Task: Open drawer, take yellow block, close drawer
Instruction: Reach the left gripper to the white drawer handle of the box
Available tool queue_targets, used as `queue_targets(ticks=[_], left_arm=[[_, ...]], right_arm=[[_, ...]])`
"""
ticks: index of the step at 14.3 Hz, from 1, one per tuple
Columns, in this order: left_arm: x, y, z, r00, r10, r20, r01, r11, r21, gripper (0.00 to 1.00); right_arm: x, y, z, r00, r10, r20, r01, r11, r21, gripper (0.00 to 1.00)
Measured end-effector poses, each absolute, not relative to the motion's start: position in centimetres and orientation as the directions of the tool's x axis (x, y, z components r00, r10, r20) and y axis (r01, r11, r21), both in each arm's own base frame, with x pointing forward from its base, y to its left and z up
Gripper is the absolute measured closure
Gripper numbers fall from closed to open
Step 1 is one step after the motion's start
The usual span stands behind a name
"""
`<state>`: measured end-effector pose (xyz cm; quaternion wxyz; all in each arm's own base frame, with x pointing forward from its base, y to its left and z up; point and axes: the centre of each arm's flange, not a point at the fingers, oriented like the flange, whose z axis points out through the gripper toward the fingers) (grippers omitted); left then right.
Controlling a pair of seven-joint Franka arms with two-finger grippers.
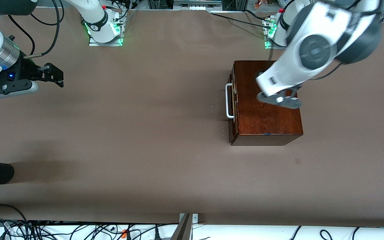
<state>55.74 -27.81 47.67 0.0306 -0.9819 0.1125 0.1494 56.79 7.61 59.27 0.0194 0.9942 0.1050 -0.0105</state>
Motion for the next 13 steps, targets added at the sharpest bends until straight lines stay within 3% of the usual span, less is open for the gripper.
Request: queue_targets(ticks=[8,13], left_arm=[[55.2,-38.3,39.6,0.969,-0.124,-0.215,-0.152,-0.982,-0.114,0.0],[52.2,-42.8,36.1,0.979,-0.082,-0.186,-0.124,-0.966,-0.227,0.0]], right_arm=[[56.8,7.5,59.3,0.978,0.207,-0.026,0.208,-0.978,0.036,0.0],[56.7,7.4,59.2,0.978,0.204,-0.036,0.205,-0.978,0.036,0.0]])
